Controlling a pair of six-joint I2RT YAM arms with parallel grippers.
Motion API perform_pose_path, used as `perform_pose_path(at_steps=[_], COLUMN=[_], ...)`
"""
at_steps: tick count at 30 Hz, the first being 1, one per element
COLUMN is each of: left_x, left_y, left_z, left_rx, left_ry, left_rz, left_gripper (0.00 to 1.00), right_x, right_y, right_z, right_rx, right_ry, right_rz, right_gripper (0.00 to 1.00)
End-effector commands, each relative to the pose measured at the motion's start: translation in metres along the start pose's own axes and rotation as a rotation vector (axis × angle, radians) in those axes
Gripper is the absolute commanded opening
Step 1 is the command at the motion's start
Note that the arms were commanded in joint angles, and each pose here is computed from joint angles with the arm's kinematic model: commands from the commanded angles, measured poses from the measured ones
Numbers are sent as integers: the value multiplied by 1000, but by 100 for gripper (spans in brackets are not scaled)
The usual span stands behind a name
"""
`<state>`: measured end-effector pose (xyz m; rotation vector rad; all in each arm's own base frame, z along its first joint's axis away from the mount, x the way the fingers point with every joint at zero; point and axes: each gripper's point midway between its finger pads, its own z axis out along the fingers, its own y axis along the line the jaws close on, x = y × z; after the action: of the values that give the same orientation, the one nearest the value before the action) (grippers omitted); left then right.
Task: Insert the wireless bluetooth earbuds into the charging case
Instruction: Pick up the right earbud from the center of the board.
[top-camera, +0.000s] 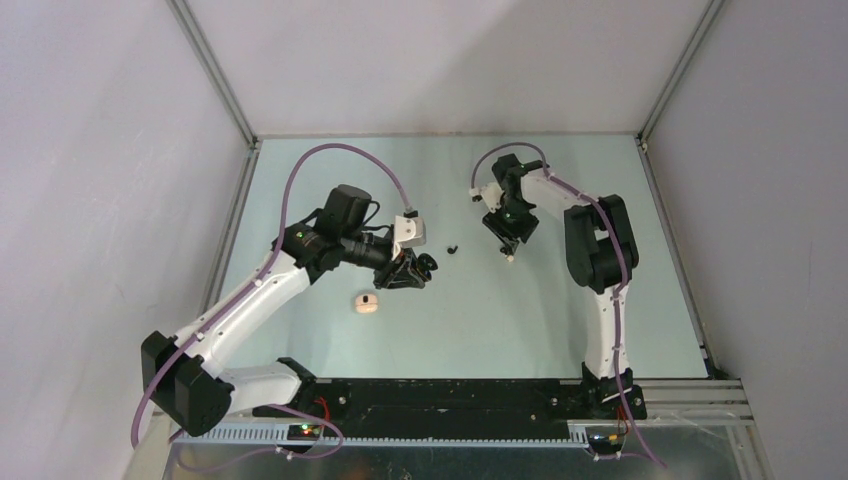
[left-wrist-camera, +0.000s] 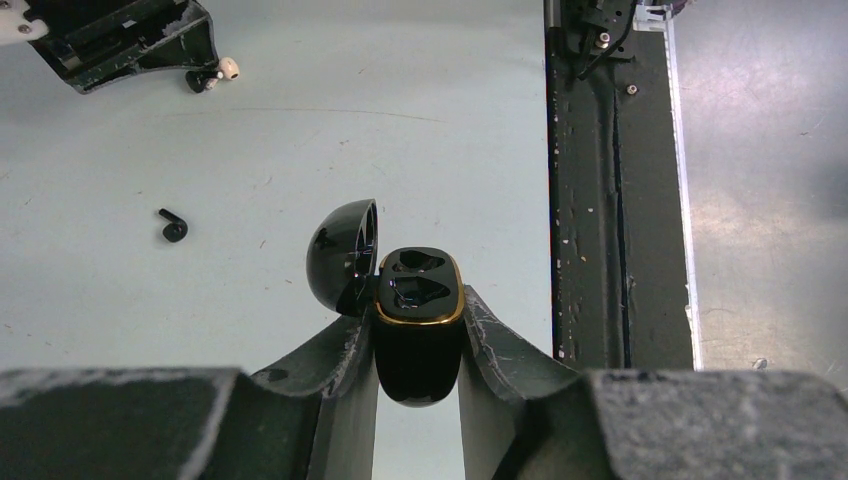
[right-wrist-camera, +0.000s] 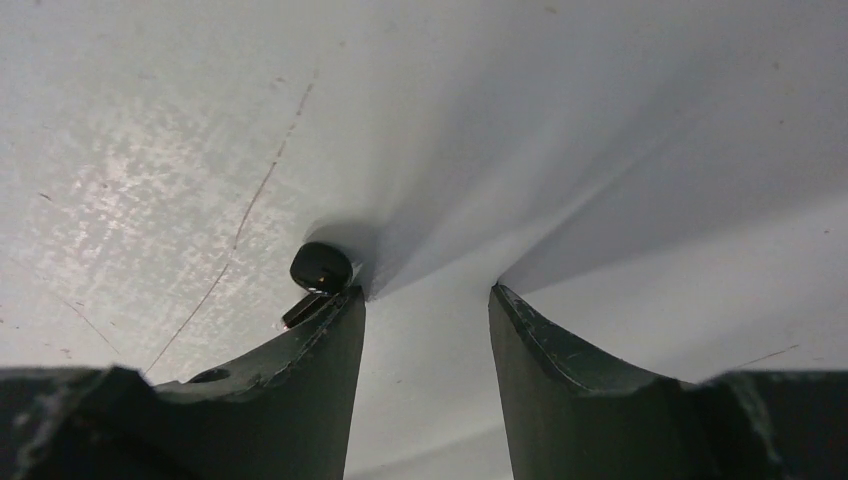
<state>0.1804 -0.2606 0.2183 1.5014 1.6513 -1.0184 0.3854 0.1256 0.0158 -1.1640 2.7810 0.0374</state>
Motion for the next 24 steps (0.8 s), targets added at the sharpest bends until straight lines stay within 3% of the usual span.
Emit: perform_pose_path(at_steps=[1,19,24], left_x=[-8,-9,-8], left_y=[-1,-3,-4], left_z=[0,0,2], left_rx=[0,2,4], left_ry=[-26,-24,-21], left_rz=[33,41,42], left_gripper=[0,0,0], right_x=[-5,11,-4], right_y=[10,31,21], right_z=[-6,-24,-54], right_rx=[-3,-55,-100], right_ry=[-34,-16,-103], right_rz=[-27,-46,-51], right_gripper=[53,53,52])
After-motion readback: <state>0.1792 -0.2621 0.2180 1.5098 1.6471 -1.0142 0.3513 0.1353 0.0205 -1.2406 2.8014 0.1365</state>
